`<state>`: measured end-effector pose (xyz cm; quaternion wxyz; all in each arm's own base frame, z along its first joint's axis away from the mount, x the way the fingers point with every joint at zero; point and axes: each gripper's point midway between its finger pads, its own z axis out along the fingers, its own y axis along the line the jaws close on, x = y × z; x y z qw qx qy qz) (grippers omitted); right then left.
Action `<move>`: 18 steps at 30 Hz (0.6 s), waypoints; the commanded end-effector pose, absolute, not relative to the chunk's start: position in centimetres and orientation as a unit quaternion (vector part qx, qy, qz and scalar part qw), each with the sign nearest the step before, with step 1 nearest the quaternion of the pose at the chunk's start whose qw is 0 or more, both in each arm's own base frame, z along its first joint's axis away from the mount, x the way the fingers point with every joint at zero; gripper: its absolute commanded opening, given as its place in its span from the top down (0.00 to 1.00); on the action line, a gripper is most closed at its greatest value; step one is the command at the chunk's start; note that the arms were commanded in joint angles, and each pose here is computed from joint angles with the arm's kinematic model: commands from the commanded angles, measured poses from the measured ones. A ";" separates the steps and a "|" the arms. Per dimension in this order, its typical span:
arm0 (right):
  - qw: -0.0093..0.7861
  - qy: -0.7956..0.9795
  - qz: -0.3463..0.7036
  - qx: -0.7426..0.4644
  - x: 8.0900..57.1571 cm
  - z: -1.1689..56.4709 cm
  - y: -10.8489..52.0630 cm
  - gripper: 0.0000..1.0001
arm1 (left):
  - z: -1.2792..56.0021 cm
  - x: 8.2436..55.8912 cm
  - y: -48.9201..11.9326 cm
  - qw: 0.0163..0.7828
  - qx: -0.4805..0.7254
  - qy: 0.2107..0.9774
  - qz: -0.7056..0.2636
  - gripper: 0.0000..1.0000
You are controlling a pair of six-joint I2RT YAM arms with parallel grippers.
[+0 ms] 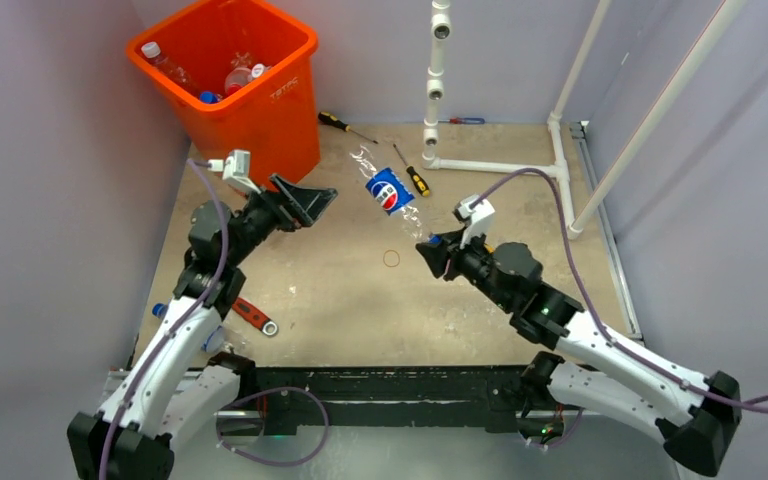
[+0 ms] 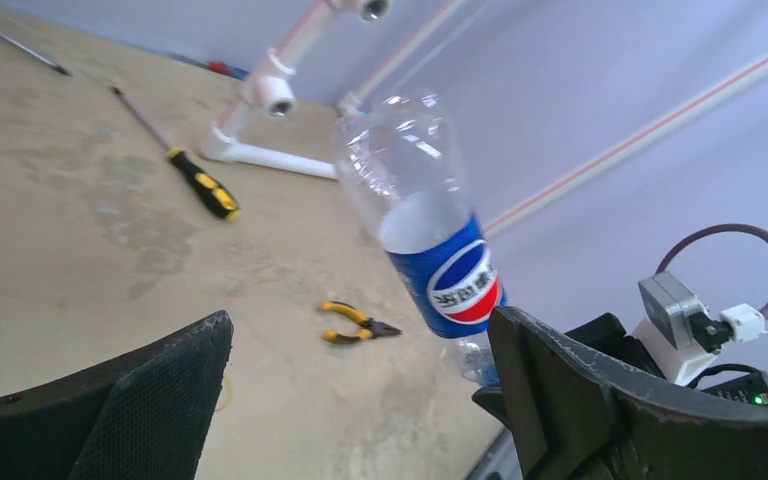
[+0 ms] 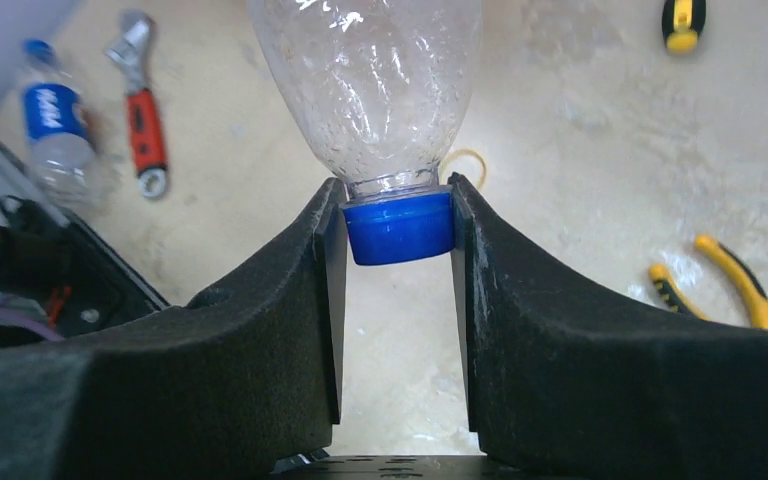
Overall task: Put the plastic bottles in the bin
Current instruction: Pick up the plastic bottle at the center of the board.
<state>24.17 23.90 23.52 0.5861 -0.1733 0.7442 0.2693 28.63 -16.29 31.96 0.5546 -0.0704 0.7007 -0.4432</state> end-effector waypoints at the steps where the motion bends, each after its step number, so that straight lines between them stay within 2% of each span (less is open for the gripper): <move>1: 0.605 0.710 0.303 -0.196 23.0 25.8 24.3 1.00 | 33.8 28.4 -20.8 0.501 -0.020 0.655 -0.566 0.01; 9: 0.602 0.701 0.318 -0.211 22.6 26.7 25.3 1.00 | 35.9 27.7 -23.7 0.508 0.020 0.631 -0.586 0.01; 18: 0.605 0.678 0.349 -0.229 21.5 27.8 26.4 1.00 | 33.7 28.6 -25.3 0.489 0.023 0.644 -0.589 0.01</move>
